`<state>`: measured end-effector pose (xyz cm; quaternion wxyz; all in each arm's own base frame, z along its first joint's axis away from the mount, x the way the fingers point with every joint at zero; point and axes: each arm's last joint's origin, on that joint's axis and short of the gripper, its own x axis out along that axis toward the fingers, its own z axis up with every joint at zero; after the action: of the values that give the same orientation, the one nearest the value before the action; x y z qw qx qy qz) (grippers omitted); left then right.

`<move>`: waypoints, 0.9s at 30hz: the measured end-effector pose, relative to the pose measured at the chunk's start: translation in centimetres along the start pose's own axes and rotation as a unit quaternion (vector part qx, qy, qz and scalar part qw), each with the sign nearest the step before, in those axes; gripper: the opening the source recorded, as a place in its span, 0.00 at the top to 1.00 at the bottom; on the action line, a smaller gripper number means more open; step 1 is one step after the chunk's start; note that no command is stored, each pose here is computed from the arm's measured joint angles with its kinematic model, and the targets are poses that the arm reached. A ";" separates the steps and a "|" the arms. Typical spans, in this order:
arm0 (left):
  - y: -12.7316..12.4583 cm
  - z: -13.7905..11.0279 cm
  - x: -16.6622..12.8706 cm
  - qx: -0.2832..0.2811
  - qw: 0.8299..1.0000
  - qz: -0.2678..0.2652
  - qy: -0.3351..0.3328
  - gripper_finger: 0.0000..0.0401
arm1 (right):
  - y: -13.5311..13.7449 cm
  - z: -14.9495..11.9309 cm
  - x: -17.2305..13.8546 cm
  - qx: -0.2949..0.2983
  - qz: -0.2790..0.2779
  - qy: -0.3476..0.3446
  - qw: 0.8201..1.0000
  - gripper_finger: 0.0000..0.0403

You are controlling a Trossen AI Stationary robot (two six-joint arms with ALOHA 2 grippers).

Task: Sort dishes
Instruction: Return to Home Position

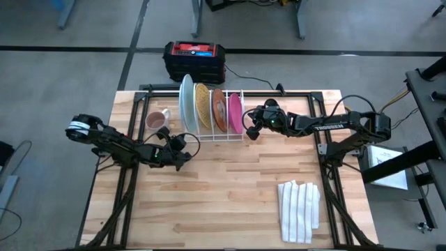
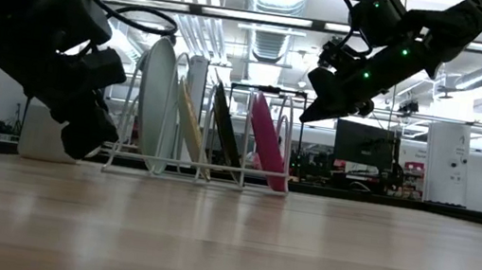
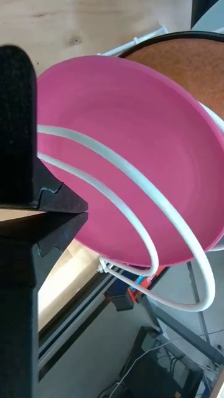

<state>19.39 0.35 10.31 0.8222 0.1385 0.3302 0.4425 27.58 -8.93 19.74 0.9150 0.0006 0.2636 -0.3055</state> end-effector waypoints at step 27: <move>2.4 0.4 -5.1 0.010 0.995 -0.096 -0.001 1.00 | 0.1 -0.7 -0.6 -0.024 0.029 0.046 0.998 1.00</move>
<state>16.14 -2.46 14.02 0.8599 0.1145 0.3455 0.3579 26.86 -8.38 19.40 0.9101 0.0004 0.3130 -0.2715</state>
